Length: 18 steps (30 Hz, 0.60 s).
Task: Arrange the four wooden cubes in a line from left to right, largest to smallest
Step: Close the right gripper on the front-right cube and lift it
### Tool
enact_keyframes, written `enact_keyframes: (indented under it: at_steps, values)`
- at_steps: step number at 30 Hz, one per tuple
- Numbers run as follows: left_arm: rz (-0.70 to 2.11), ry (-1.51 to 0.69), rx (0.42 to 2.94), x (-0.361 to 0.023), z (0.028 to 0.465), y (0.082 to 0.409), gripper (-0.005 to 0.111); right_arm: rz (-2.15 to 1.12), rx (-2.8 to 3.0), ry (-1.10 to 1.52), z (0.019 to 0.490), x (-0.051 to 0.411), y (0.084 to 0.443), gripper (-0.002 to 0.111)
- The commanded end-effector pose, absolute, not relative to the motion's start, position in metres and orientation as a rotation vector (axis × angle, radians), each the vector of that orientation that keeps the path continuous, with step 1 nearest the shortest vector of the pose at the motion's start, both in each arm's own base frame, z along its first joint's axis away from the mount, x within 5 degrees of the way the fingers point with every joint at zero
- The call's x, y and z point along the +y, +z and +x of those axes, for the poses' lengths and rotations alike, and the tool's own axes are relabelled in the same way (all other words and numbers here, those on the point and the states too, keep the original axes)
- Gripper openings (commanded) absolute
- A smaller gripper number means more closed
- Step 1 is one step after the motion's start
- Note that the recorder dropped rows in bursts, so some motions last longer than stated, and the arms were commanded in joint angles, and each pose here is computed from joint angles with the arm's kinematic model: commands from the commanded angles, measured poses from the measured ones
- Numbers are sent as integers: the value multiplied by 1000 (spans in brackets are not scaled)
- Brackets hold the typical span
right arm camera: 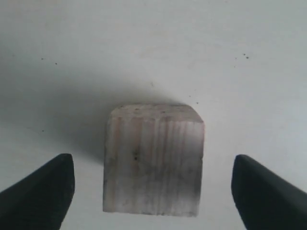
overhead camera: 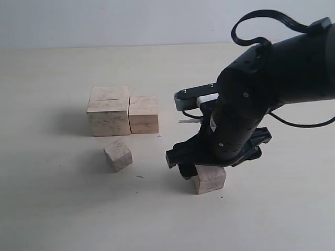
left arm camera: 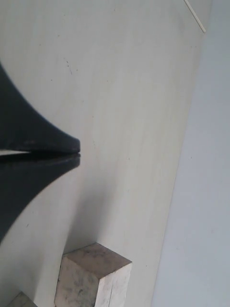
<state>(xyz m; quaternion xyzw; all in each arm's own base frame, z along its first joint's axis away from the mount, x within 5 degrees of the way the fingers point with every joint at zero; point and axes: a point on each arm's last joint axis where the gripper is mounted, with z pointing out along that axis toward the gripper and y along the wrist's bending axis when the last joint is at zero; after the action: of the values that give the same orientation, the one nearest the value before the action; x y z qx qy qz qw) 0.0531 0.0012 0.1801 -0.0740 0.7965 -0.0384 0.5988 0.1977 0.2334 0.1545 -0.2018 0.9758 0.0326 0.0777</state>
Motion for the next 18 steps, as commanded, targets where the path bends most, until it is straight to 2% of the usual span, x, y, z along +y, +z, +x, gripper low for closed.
enact_keyframes:
  at_steps: [1,4,6,11,15,18]
  values:
    - [-166,-93,1839,1,53,181,0,-552,2958,76,197,234,146,84]
    - [-166,-93,1839,1,53,181,0,-538,2963,74,197,234,145,82]
    - [-166,-93,1839,1,53,181,0,-535,2965,76,197,234,145,73]
    - [-166,-93,1839,1,53,181,0,-520,3000,98,194,235,145,32]
    - [-166,-93,1839,1,53,181,0,-779,2972,95,191,234,149,1]
    - [-166,-93,1839,1,53,181,0,-895,2949,83,193,233,167,0]
